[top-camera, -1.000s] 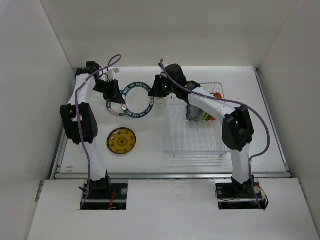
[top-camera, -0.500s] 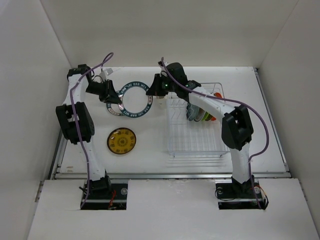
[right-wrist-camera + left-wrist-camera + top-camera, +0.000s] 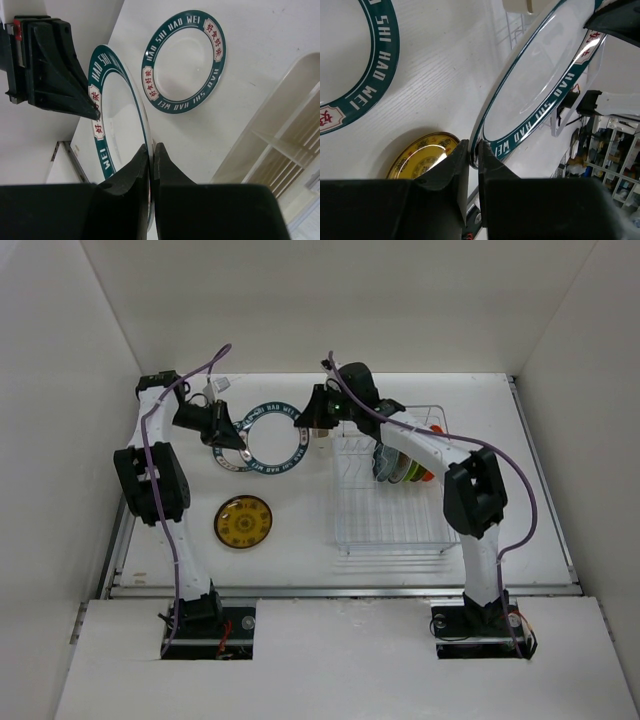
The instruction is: Unload the plates from the dish rack
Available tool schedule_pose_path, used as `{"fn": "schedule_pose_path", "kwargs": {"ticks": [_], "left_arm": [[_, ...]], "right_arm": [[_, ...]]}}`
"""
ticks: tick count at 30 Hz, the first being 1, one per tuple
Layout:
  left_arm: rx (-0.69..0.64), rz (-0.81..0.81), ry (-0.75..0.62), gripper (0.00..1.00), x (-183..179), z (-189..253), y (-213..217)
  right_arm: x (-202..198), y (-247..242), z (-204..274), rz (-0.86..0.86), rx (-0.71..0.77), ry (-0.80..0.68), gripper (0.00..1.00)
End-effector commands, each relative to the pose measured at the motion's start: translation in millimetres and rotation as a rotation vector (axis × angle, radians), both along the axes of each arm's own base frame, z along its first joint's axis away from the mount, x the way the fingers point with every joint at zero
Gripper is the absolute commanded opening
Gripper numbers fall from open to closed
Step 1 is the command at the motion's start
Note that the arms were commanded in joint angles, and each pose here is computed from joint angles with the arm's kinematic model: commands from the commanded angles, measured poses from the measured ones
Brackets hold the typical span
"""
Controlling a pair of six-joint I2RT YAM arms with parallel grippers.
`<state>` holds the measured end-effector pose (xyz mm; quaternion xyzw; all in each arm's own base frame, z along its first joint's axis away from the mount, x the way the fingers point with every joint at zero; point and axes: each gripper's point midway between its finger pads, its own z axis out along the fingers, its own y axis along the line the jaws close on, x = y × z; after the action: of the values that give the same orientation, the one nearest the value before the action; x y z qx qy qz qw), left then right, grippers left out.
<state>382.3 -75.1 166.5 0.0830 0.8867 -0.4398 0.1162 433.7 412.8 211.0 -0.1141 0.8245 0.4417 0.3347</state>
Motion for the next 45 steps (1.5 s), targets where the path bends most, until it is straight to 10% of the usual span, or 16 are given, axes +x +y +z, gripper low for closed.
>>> {"fn": "schedule_pose_path", "kwargs": {"ticks": [1,4,6,8,24,26,27,29,40,45], "left_arm": [[-0.24,-0.07,-0.01,0.0,-17.8,58.5,-48.4],[-0.284,-0.109,-0.017,0.0,-27.1,71.0,-54.6],[-0.274,-0.126,-0.034,0.3,-29.6,71.7,-53.6],[-0.274,-0.14,-0.044,0.4,-32.3,71.6,-53.4],[-0.332,-0.183,-0.114,0.62,-37.5,89.4,-60.5],[-0.333,-0.179,-0.105,0.47,-37.7,89.7,-60.6],[-0.332,-0.189,-0.114,0.21,-37.5,89.1,-63.7],[-0.321,-0.187,-0.109,0.01,-36.6,87.3,-63.0],[-0.233,-0.097,-0.044,0.0,-27.2,61.7,-51.8],[-0.289,-0.116,-0.068,0.0,-31.2,75.3,-55.9]], "right_arm": [[-17.8,47.1,43.3,0.119,0.179,-0.077,0.0],[-18.7,51.8,48.9,0.139,0.212,-0.078,0.0],[-21.2,52.1,44.9,0.151,0.212,-0.072,0.0],[-22.2,53.6,47.5,0.162,0.231,-0.081,0.0],[-45.1,73.1,59.7,0.269,0.313,-0.085,0.0],[-45.3,74.8,57.8,0.276,0.316,-0.074,0.0],[-44.2,75.7,52.4,0.275,0.312,-0.066,0.0],[-48.3,79.6,56.4,0.285,0.317,-0.072,0.0],[-41.8,72.4,21.0,0.213,0.222,-0.005,0.01],[-43.3,70.5,22.3,0.218,0.209,-0.015,0.17]]}}
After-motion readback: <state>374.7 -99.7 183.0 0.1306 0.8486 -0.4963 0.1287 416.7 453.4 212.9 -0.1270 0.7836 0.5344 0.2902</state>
